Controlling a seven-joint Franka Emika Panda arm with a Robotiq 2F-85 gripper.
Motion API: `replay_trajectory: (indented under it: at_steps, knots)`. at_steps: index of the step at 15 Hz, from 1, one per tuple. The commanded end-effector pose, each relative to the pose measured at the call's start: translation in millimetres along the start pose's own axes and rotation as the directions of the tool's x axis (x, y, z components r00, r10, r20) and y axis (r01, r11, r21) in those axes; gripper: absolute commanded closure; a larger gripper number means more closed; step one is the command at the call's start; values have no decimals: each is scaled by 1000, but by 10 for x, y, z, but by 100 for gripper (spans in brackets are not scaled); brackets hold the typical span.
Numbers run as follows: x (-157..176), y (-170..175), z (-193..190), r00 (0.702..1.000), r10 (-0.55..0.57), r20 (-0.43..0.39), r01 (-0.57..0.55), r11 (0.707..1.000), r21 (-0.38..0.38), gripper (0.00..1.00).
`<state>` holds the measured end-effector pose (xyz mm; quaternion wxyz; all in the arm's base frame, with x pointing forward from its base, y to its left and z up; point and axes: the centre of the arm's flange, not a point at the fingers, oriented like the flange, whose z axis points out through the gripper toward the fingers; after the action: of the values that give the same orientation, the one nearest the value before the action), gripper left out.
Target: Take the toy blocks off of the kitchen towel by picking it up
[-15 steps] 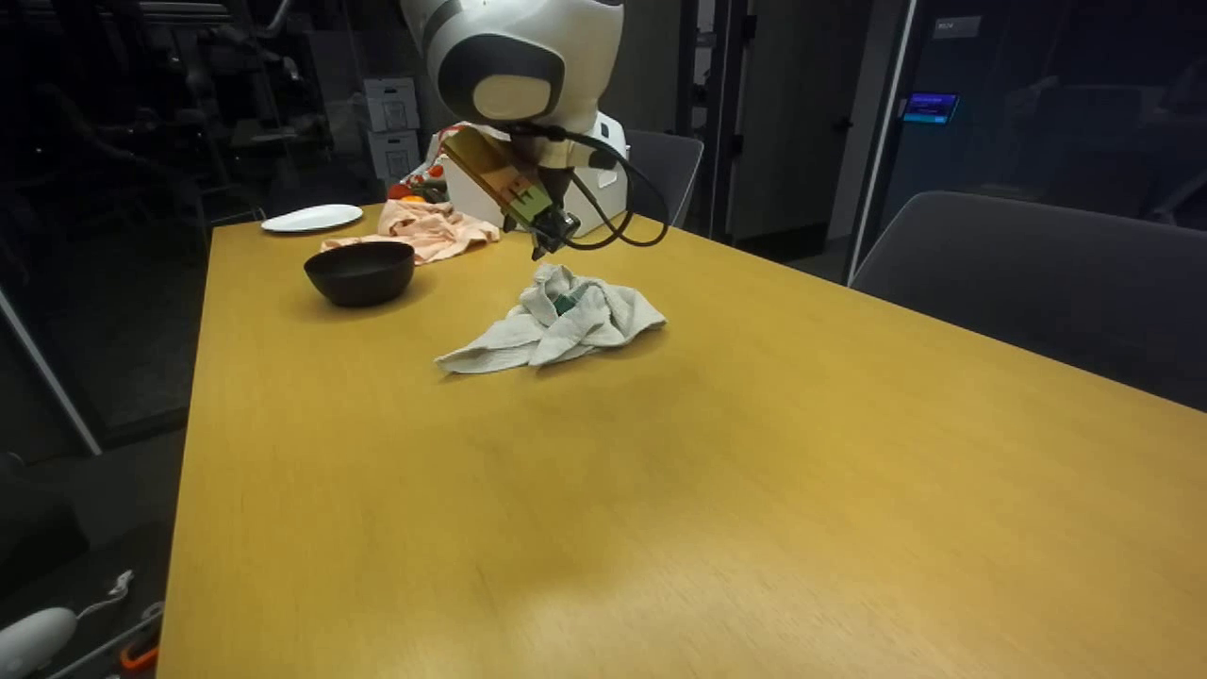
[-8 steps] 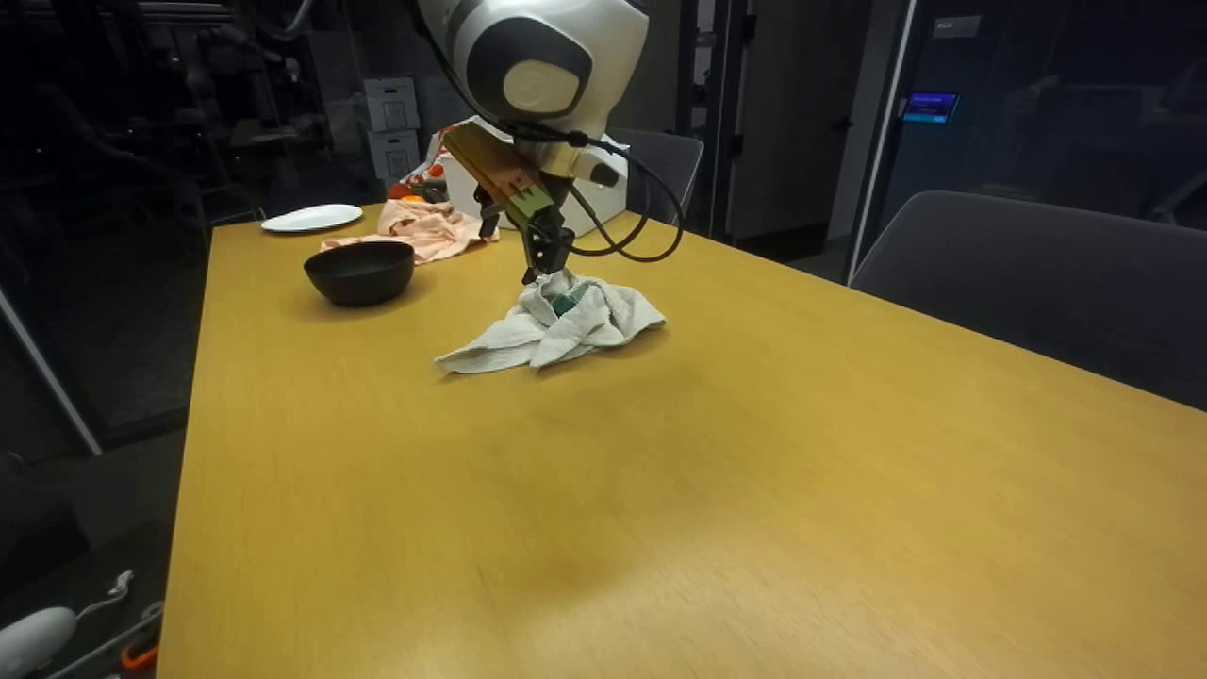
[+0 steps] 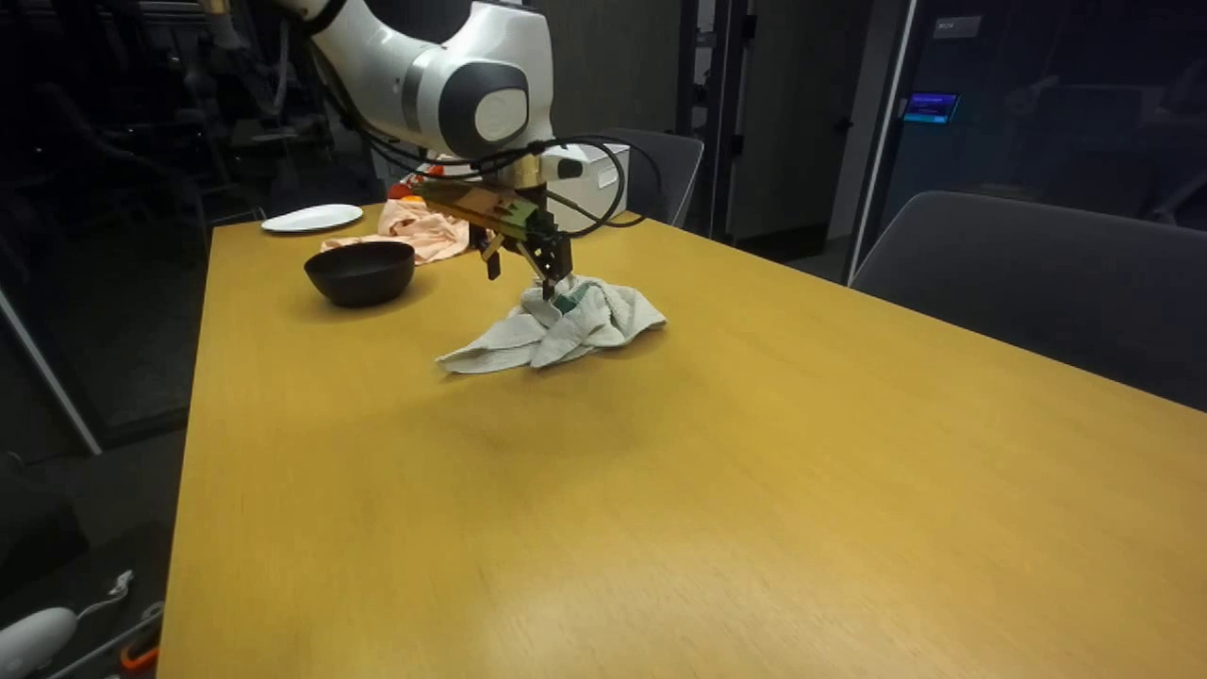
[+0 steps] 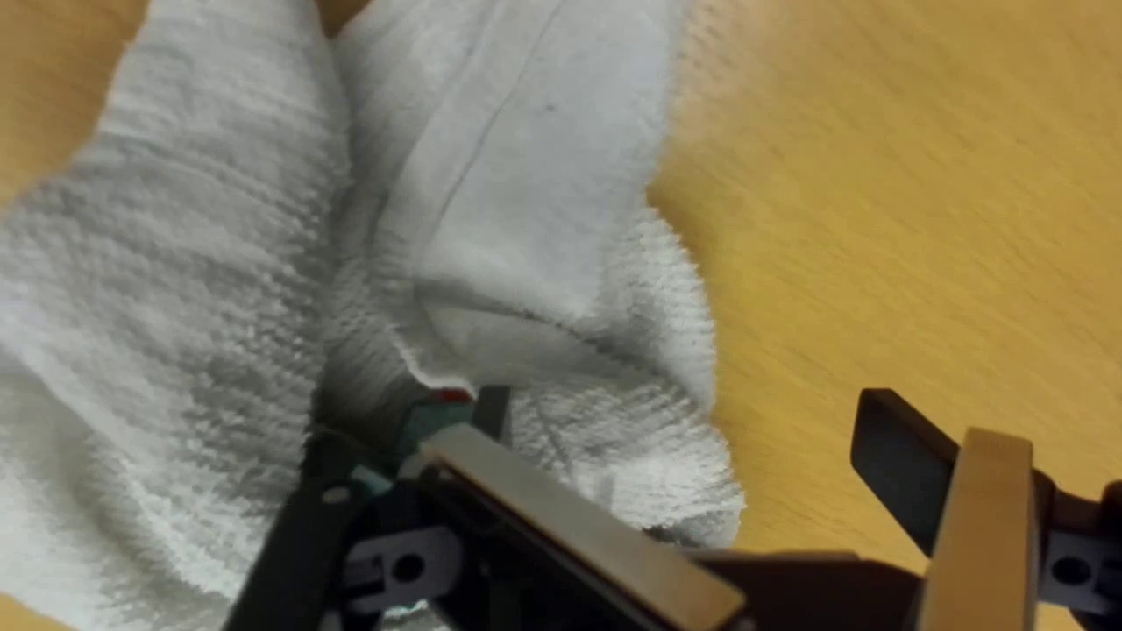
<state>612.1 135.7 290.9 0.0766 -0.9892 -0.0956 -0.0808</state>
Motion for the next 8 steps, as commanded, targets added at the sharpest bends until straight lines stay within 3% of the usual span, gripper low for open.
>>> replay_trajectory:
  at_steps: [1, 4, 8]
  knots:
    - [8, 2, 73, 997, -50, -63, 37, 982, -188, 0]
    - [-14, 66, 122, 995, -62, -76, 40, 963, -266, 0]
    - [-38, -40, 170, 998, -22, -52, 12, 981, -192, 0]
